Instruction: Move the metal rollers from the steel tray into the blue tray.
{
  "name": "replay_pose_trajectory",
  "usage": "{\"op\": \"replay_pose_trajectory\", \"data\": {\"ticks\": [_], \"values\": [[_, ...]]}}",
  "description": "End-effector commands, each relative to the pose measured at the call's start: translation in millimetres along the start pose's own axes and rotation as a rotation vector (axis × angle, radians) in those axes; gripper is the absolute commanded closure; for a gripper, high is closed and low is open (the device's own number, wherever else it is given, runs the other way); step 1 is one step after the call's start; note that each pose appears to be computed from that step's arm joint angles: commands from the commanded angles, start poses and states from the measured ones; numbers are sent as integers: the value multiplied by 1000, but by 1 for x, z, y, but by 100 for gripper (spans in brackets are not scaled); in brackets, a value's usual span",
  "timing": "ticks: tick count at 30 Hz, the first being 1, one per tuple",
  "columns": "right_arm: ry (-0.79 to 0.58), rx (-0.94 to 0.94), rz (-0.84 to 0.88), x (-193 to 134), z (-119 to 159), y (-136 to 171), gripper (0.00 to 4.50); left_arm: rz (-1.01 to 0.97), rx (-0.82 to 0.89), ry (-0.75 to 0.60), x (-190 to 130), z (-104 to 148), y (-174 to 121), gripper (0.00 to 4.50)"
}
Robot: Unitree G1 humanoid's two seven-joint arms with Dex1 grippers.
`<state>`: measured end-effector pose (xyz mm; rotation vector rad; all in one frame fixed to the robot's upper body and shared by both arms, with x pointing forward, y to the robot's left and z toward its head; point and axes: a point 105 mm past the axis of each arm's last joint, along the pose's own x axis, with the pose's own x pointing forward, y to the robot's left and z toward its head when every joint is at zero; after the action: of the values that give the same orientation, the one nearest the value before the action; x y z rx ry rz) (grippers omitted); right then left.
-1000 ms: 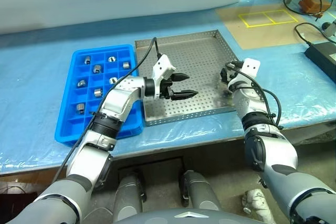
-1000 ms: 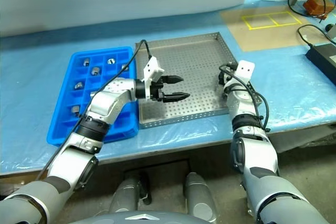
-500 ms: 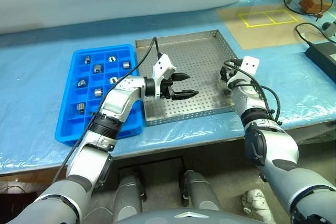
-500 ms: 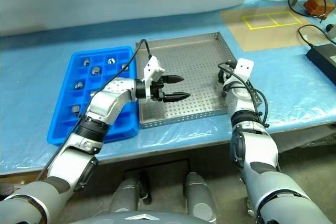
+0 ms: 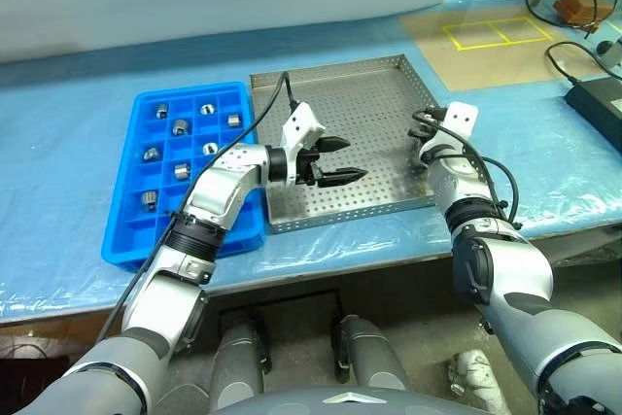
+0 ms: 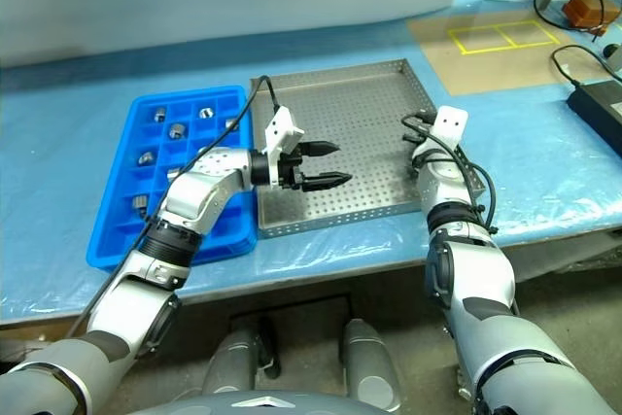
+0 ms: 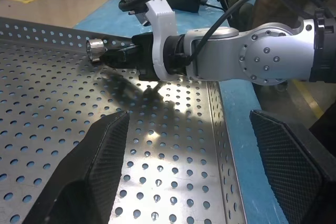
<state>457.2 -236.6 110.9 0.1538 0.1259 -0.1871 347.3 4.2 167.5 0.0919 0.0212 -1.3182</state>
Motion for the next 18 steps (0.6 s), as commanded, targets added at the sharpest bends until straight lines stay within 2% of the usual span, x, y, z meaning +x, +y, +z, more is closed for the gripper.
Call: {"op": "replay_pose_trajectory", "data": {"ticks": [1,7,11,17,18], "values": [[-62,1,6,2,22,-1,432,-7,35,-52,0,16,-3,63],[-53,-7,-13,2,19,-4,432,-7,35,-54,0,16,-2,63],[-46,4,25,2,17,4,432,-7,36,-55,1,17,-1,63],[-102,12,92,-8,23,21,432,2,32,-57,0,17,1,63],[-122,9,96,-13,23,19,417,5,30,-57,-1,17,1,63]]}}
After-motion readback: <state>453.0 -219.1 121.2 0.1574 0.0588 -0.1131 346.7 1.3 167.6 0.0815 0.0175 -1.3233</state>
